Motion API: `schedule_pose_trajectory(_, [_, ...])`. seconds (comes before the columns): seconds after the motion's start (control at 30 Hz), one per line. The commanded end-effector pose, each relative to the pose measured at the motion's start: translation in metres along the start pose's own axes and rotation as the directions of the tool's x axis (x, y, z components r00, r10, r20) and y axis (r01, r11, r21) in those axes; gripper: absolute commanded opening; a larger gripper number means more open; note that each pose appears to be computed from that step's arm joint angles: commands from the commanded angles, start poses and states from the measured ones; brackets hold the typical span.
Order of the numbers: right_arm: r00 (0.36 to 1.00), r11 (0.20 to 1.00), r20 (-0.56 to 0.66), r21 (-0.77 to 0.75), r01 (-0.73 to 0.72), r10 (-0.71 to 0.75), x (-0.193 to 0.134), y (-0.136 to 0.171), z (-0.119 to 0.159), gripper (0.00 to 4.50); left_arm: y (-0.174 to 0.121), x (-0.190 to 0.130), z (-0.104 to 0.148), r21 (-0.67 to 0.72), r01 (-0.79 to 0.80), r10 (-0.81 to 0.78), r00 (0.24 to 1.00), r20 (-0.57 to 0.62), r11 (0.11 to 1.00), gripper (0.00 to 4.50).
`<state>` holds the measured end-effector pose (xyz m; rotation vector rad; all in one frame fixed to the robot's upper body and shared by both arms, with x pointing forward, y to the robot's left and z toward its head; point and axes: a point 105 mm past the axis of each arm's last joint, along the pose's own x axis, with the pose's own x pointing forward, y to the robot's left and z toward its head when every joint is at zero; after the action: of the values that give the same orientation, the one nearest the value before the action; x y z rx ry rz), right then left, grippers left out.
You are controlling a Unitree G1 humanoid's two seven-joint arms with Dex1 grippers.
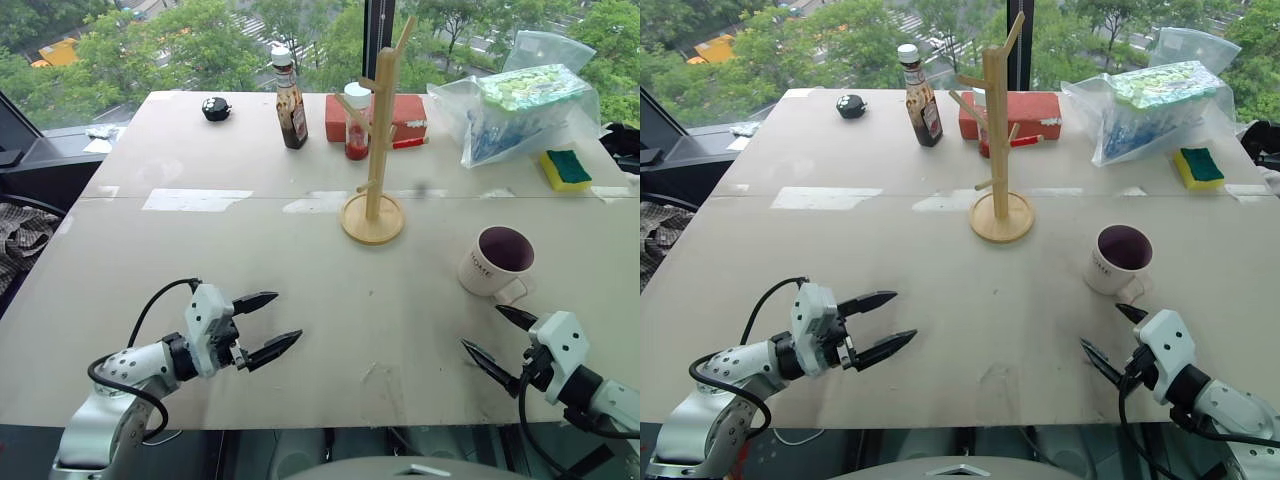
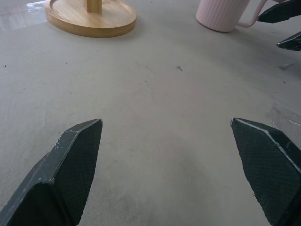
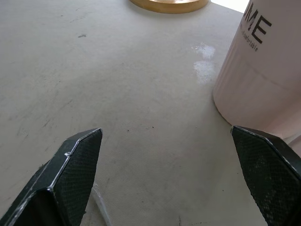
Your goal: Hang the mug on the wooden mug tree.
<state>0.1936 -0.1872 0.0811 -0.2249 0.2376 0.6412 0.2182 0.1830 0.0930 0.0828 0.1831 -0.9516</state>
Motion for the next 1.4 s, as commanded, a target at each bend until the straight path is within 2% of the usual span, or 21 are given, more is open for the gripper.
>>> schedule_pose_trajectory(0.03, [0.999,1.000,0.035,-0.016,-0.013,0.013,0.000,0.004,0.007,4.43,-0.006,0.004,0.015,0.027,0.044,-0.046,0.998,0.050,0.999,4.50])
schedule_pose_trajectory(0.13, [0.998,1.000,0.054,-0.015,-0.022,0.022,0.000,0.010,0.010,4.43,-0.012,0.007,0.025,0.044,0.105,-0.109,0.989,0.105,0.994,4.50])
schedule_pose_trajectory(0.27, [0.997,0.999,0.058,-0.011,-0.054,0.054,-0.004,0.018,0.009,4.43,-0.021,-0.001,0.032,0.056,0.220,-0.226,0.967,0.121,0.974,4.50])
schedule_pose_trajectory(0.43, [0.995,0.996,0.083,0.073,0.050,-0.056,-0.016,0.011,0.005,4.43,-0.035,-0.006,0.030,0.075,0.329,-0.334,0.939,0.079,0.941,4.50])
schedule_pose_trajectory(0.57, [0.948,0.947,0.108,0.156,0.280,-0.298,-0.025,0.000,0.004,4.43,-0.038,-0.006,0.032,0.092,0.360,-0.367,0.927,0.073,0.928,4.50])
schedule_pose_trajectory(0.7, [0.906,0.902,0.083,0.172,0.396,-0.414,-0.024,0.000,-0.001,4.43,-0.040,-0.004,0.037,0.114,0.395,-0.404,0.912,0.077,0.912,4.50])
schedule_pose_trajectory(0.87, [0.817,0.821,0.098,0.140,0.553,-0.568,-0.021,-0.030,0.003,4.43,-0.035,-0.006,0.041,0.134,0.408,-0.419,0.905,0.068,0.903,4.50])
schedule_pose_trajectory(0.93, [0.792,0.795,0.101,0.162,0.585,-0.603,-0.018,-0.041,0.004,4.43,-0.034,-0.006,0.041,0.131,0.409,-0.419,0.905,0.067,0.903,4.50])
schedule_pose_trajectory(1.13, [0.765,0.766,0.080,0.162,0.622,-0.639,-0.009,-0.051,0.000,4.43,-0.033,-0.011,0.040,0.126,0.405,-0.413,0.909,0.050,0.906,4.50])
schedule_pose_trajectory(1.37, [0.724,0.723,0.048,0.129,0.678,-0.688,-0.013,-0.064,-0.009,4.43,-0.030,-0.010,0.044,0.141,0.397,-0.407,0.912,0.048,0.907,4.50])
schedule_pose_trajectory(1.4, [0.717,0.716,0.047,0.130,0.686,-0.695,-0.014,-0.066,-0.010,4.20,-0.030,-0.009,0.045,0.142,0.397,-0.407,0.912,0.047,0.907,4.50])
